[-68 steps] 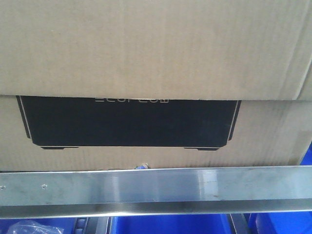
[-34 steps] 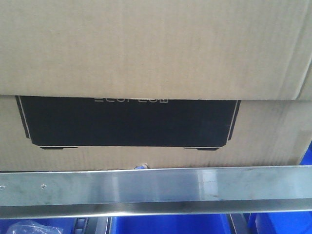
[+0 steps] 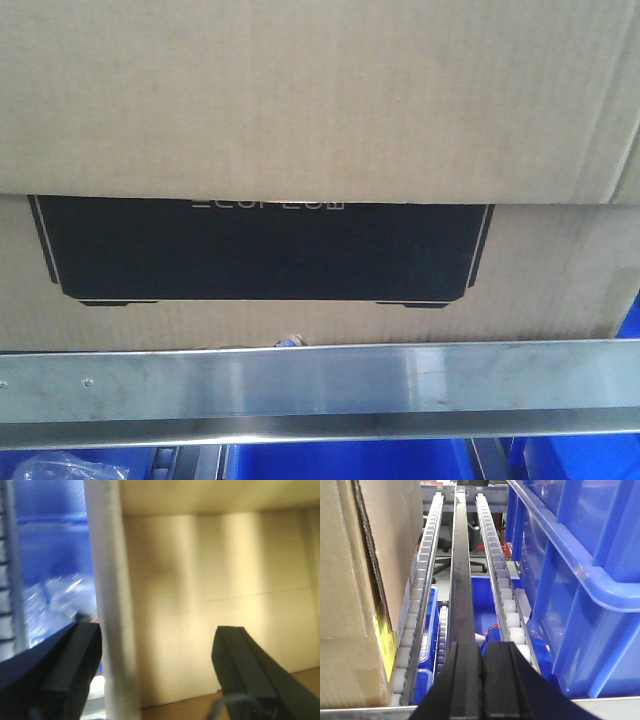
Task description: Grab box from left shelf to table start
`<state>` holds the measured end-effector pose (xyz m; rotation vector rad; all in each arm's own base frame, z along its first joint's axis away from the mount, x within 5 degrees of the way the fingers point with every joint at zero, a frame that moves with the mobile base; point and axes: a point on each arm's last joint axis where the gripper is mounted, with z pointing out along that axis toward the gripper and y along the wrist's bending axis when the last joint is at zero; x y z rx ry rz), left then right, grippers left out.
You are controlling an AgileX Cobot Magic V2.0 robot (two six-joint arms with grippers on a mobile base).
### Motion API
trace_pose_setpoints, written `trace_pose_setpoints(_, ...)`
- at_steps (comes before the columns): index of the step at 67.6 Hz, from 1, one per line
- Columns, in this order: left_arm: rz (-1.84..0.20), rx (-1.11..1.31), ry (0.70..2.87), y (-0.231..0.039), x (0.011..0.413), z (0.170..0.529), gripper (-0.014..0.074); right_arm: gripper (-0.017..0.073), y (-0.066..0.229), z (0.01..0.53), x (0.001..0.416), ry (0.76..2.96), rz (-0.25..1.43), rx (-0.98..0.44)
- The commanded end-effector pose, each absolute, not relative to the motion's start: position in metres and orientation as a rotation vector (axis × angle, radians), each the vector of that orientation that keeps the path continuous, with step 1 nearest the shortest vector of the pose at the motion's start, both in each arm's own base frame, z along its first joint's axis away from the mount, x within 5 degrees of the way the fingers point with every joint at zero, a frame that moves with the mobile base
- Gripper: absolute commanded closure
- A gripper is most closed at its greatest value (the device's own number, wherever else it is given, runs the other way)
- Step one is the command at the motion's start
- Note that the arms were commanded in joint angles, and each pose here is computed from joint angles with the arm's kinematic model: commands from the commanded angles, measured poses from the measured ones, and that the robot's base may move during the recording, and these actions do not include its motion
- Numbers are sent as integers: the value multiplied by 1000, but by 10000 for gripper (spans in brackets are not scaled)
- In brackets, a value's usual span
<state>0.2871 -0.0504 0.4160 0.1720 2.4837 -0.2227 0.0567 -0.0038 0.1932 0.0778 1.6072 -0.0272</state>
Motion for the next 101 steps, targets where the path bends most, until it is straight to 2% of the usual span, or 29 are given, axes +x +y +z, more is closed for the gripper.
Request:
trace_pose_setpoints(1,-208,116,2419,-56,282,437,223,503,-4,202,56,1501,-35,74)
trace_pose_setpoints(28,-132,86,2474,-57,298,425,223,503,-4,208,55,1450,1,106)
trace_pose_setpoints(45,-130,86,2489,-58,302,421,223,493,-3,265,43,1362,37,122)
trace_pose_setpoints(49,-120,87,2489,-57,302,420,222,442,-2,281,42,1386,39,119)
trace_pose_setpoints(52,-106,88,2488,-56,303,420,223,370,-2,294,41,1394,38,116)
trace_pose_setpoints(61,-90,91,2481,-55,303,421,223,40,-2,328,48,1476,42,116)
trace_pose_setpoints(65,-89,95,2480,-55,303,421,223,-79,-2,341,54,1528,44,117)
trace_pose_setpoints(77,-88,96,2480,-55,303,421,223,-55,-2,379,75,1690,39,93)
trace_pose_setpoints(84,-89,96,2478,-55,303,421,223,-55,1,403,91,1793,35,11)
trace_pose_setpoints(92,-91,96,2465,-55,304,422,223,-55,11,422,114,1924,138,-80)
trace_pose_setpoints(101,-91,96,2462,-55,304,422,223,-55,15,428,149,2062,204,-110)
